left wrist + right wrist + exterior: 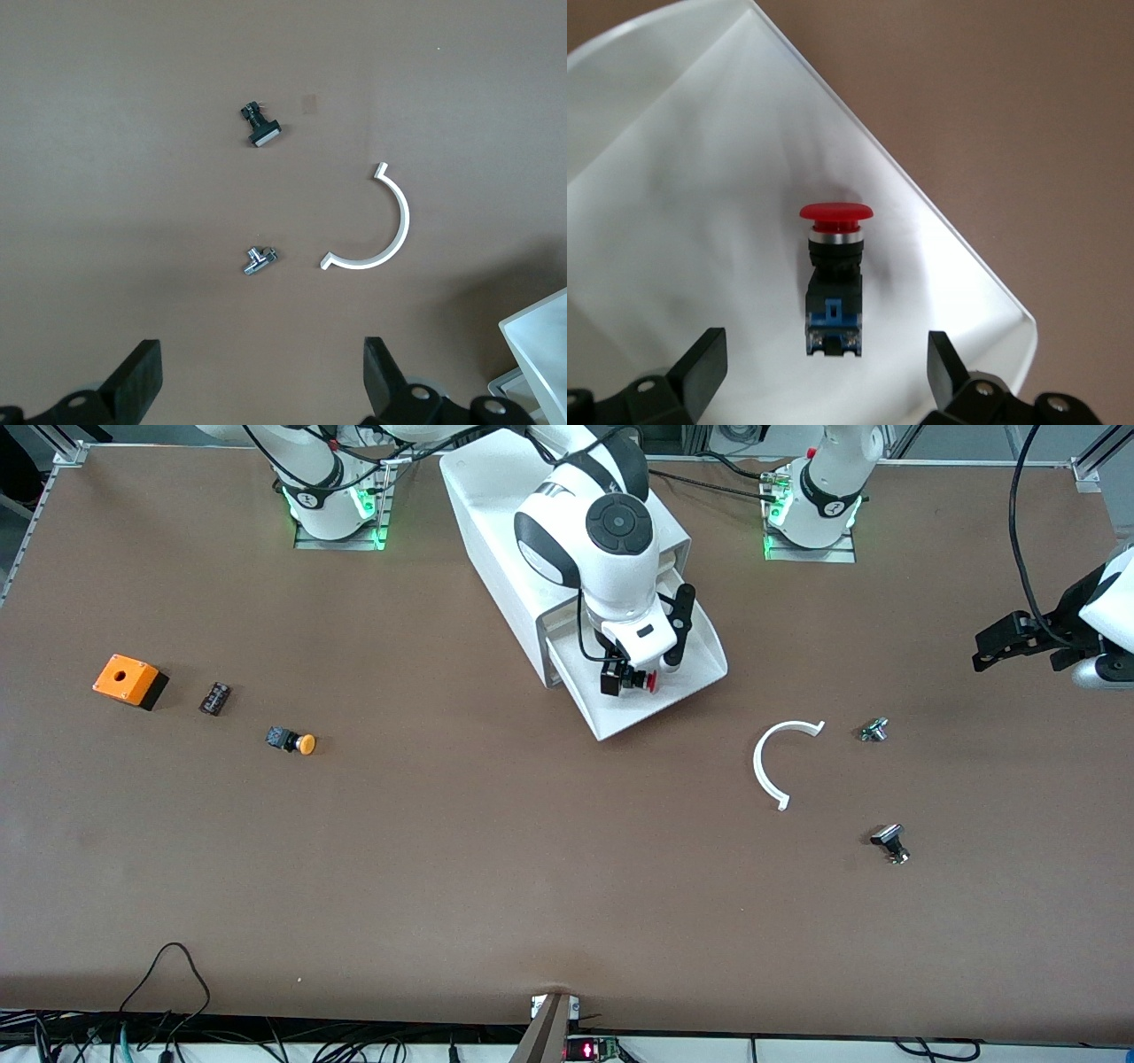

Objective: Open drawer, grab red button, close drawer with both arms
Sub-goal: 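Lower the right gripper into the drawer and grasp the red button, then lift the red button out of the drawer with the right gripper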

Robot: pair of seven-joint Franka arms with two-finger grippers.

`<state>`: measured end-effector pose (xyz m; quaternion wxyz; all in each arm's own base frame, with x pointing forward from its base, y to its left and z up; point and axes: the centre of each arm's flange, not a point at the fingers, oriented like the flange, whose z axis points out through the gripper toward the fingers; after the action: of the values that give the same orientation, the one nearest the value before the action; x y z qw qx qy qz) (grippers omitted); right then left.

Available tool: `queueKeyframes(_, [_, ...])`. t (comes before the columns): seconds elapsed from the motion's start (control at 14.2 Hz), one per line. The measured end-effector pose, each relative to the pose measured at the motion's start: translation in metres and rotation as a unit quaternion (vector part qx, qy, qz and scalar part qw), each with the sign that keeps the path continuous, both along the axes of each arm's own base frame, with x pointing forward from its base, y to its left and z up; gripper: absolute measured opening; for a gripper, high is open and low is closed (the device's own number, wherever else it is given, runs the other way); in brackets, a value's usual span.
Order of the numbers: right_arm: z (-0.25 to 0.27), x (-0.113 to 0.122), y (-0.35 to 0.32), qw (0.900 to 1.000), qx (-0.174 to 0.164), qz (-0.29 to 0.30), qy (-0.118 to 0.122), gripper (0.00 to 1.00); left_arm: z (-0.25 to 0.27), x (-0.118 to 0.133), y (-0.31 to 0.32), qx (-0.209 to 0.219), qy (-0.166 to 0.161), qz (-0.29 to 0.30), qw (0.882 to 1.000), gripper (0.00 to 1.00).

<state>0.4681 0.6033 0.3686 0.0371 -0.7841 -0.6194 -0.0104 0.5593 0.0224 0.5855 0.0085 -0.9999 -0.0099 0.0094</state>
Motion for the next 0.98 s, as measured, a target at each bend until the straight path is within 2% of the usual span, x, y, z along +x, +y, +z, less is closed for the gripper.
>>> queueKeyframes(0.35, [-0.032, 0.003, 0.002, 1.000, -0.011, 0.000, 0.004, 1.00, 0.003, 0.001, -0.014, 0.000, -0.003, -0.010, 1.000, 1.00])
queueKeyframes(0.56, [-0.041, 0.001, 0.006, 1.000, -0.012, 0.004, -0.004, 1.00, 0.004, 0.001, -0.015, 0.000, -0.004, -0.011, 1.000, 1.00])
queueKeyframes(0.7, [-0.040, -0.001, 0.009, 1.000, -0.009, 0.006, -0.007, 0.96, 0.004, 0.001, -0.015, 0.000, -0.004, -0.011, 1.000, 1.00])
queueKeyframes(0.98, [-0.040, 0.007, 0.005, 1.000, -0.008, 0.001, -0.015, 0.51, 0.004, 0.001, -0.015, 0.000, -0.004, -0.011, 1.000, 1.00])
